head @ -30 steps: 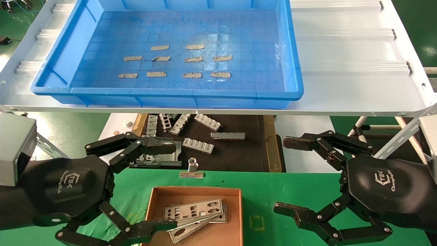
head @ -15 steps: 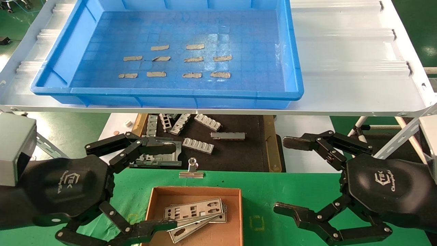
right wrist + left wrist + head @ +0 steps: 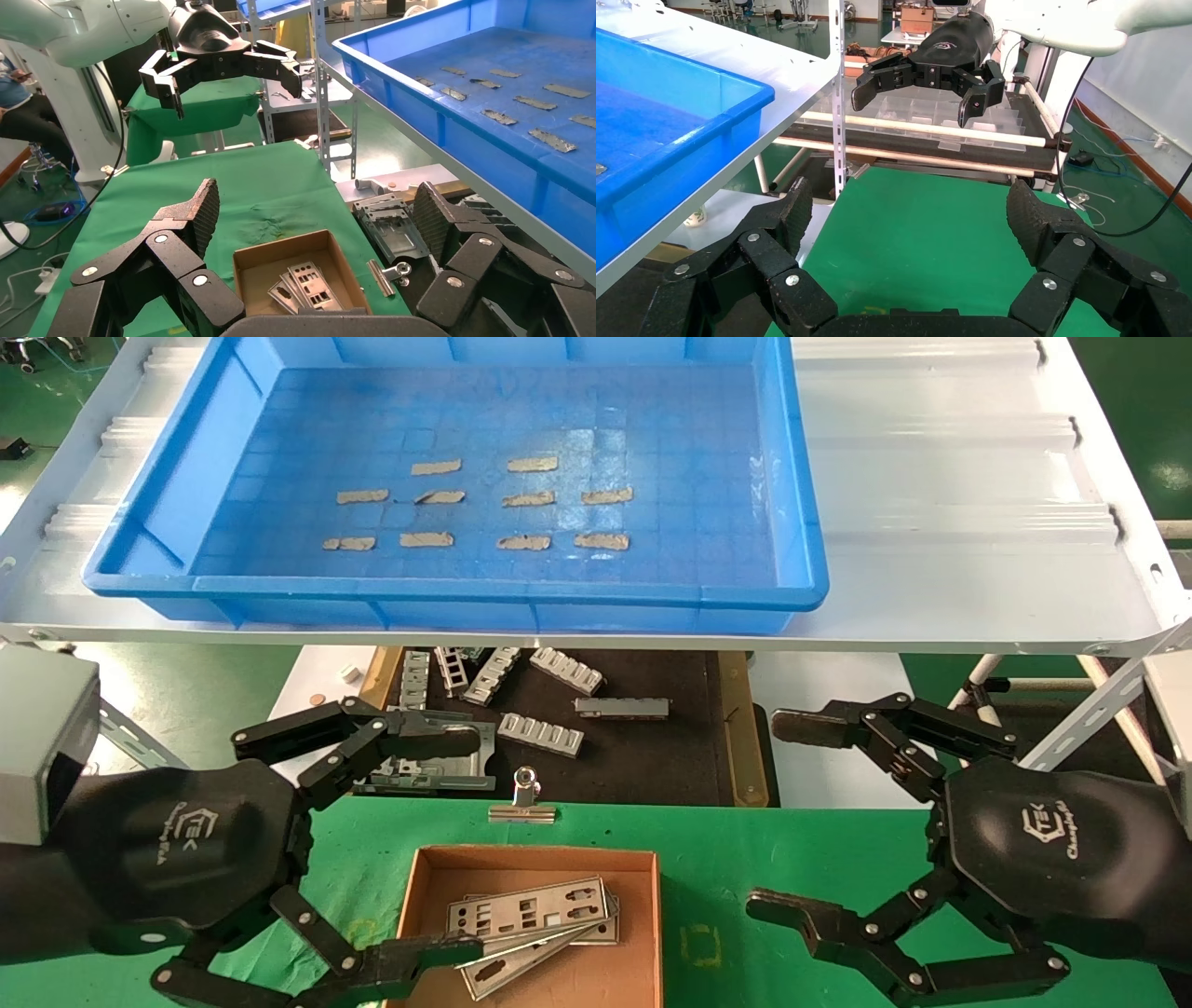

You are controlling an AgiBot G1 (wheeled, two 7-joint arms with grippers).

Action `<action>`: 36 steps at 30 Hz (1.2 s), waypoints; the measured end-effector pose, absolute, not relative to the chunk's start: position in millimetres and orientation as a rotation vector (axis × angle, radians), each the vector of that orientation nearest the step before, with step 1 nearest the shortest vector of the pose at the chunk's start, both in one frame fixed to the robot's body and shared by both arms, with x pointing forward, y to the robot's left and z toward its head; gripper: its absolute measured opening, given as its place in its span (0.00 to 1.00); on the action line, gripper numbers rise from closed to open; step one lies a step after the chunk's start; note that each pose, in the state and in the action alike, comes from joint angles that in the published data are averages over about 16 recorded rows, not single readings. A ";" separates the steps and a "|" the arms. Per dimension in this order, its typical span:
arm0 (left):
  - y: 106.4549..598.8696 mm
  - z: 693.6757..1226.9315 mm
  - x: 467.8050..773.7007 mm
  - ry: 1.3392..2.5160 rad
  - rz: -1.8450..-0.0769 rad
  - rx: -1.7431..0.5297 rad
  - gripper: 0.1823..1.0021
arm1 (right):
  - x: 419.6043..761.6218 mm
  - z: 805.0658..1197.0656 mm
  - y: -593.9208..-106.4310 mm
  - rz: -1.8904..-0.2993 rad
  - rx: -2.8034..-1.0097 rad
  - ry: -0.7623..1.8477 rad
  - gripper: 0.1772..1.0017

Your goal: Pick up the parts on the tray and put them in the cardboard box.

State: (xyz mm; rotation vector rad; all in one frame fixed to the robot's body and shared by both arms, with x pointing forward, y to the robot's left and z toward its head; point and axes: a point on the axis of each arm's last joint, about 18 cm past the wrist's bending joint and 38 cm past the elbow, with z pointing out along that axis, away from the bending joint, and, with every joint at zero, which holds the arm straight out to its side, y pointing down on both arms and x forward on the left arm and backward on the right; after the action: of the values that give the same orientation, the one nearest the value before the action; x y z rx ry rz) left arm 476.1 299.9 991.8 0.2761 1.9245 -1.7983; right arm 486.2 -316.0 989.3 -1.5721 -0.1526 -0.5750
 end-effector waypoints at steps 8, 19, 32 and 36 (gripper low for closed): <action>299.9 991.8 476.1 1.925 -1.798 0.276 1.00 | 486.2 989.3 -316.0 -0.575 -1.572 -0.153 1.00; 299.9 991.8 476.1 1.925 -1.798 0.276 1.00 | 486.2 989.3 -316.0 -0.575 -1.572 -0.153 1.00; 299.9 991.8 476.1 1.925 -1.798 0.276 1.00 | 486.2 989.3 -316.0 -0.575 -1.572 -0.153 1.00; 299.9 991.8 476.1 1.925 -1.798 0.276 1.00 | 486.2 989.3 -316.0 -0.575 -1.572 -0.153 1.00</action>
State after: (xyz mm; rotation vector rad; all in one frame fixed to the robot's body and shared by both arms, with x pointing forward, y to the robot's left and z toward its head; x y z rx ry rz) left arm 476.1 299.9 991.8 0.2761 1.9245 -1.7983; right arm 486.2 -316.0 989.3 -1.5721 -0.1526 -0.5750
